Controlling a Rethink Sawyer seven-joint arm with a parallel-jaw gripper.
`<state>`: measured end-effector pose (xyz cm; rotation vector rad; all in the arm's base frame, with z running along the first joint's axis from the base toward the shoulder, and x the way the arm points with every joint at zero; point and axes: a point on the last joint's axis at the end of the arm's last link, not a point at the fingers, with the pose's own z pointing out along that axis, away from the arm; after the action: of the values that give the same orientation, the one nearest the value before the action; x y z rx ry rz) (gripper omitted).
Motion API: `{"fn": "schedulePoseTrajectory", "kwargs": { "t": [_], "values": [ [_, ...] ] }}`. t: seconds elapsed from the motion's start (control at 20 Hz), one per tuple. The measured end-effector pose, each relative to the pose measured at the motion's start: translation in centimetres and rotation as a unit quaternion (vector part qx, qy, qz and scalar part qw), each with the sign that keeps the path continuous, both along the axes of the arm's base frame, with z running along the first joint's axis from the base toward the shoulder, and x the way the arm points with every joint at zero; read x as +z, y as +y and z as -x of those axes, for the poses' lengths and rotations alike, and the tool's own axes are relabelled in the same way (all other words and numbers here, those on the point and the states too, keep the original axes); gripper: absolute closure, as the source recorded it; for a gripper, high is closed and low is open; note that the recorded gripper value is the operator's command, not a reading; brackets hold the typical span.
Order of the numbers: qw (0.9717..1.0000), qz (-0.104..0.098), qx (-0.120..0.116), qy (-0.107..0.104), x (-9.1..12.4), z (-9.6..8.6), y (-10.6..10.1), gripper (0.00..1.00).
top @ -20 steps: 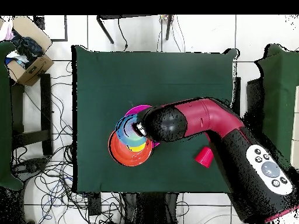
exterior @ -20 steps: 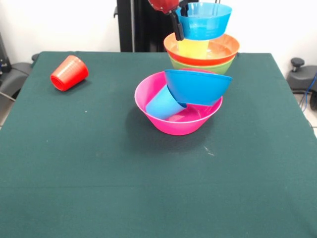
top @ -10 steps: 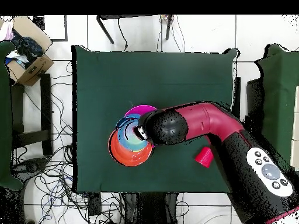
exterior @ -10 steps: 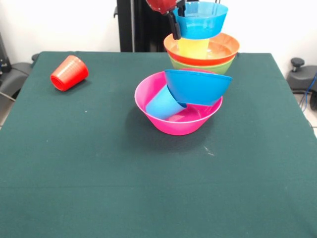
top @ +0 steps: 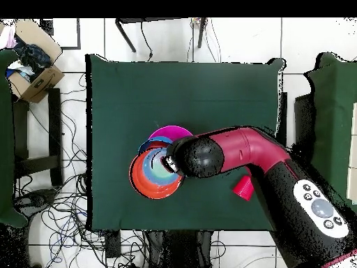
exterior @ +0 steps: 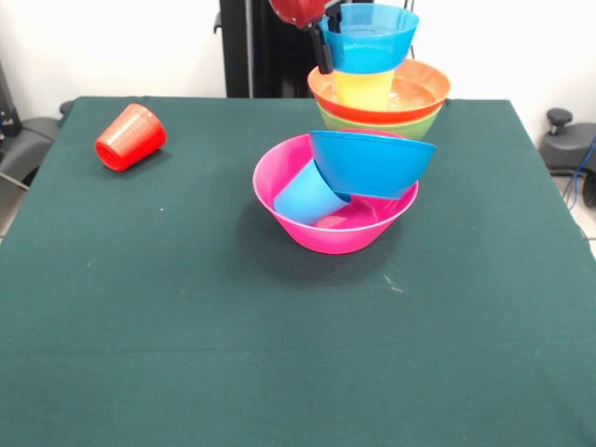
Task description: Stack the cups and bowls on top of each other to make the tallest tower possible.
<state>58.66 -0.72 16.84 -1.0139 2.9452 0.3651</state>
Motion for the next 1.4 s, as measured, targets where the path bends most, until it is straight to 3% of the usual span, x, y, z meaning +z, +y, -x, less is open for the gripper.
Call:
{"fn": "schedulePoseTrajectory", "kwargs": {
  "t": [0.7,1.4],
  "values": [
    [0.9998,0.019,-0.002,0.011,-0.3,0.9,-0.9,1.00],
    [0.9995,0.022,0.009,0.023,-0.9,1.9,0.4,1.00]
  ]
}}
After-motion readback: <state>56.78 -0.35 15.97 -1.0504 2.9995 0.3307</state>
